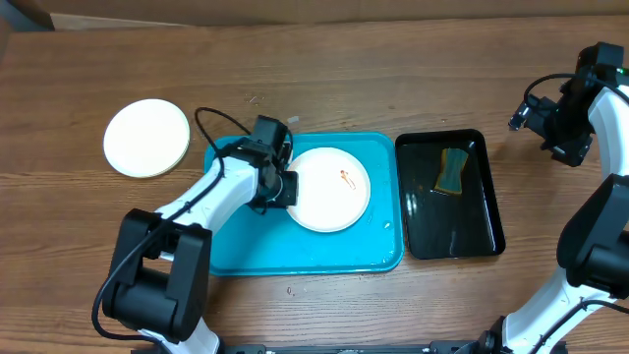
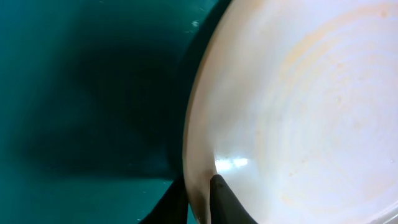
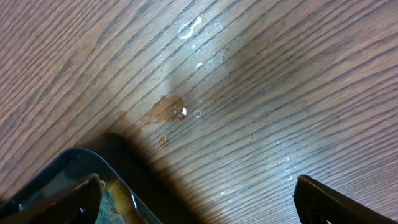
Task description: Clean dirty plates on tray and stack at the side
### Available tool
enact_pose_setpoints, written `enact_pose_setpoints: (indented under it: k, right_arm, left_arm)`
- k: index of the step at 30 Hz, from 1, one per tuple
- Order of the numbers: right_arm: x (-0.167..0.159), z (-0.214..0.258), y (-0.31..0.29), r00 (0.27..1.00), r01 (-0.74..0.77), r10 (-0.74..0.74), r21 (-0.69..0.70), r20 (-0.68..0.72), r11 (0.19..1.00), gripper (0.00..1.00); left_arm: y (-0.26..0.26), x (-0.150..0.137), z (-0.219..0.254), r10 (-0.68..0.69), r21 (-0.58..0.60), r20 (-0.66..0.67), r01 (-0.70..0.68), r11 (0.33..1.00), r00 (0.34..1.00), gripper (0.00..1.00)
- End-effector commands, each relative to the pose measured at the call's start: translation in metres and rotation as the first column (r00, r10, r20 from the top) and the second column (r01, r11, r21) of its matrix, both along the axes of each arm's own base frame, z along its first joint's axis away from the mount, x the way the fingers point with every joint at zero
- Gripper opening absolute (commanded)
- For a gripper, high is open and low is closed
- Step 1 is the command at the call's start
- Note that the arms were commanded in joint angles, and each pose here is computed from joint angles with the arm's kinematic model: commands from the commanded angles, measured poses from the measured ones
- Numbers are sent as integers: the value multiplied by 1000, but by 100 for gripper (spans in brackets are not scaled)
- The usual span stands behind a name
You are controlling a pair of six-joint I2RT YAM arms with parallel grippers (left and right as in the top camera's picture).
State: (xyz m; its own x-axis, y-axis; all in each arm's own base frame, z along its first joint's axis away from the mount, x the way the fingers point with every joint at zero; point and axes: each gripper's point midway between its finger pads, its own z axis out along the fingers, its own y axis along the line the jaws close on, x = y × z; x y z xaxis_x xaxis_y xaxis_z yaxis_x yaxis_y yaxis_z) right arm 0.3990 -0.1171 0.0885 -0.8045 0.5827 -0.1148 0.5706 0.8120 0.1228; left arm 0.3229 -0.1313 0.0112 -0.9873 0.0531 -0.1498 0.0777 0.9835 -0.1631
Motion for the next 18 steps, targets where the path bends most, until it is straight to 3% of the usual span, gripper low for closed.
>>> enact_pose_setpoints:
  k: [1,11,18]
  right_arm:
    - [6,18,-1,999,3,-2,-13,49,1000,100]
    - [6,18,-1,999,3,-3,-12,50,1000,100]
    - [11,21,14,996,-29,23,70,82,997,100]
  left_arm:
    - [-2,1,3,-39,41,31,38,998,999,17]
    - [-3,4,12,28,31,17,-29,999,999,22]
    - [-4,8,27,32,31,12,-33,999,999,27]
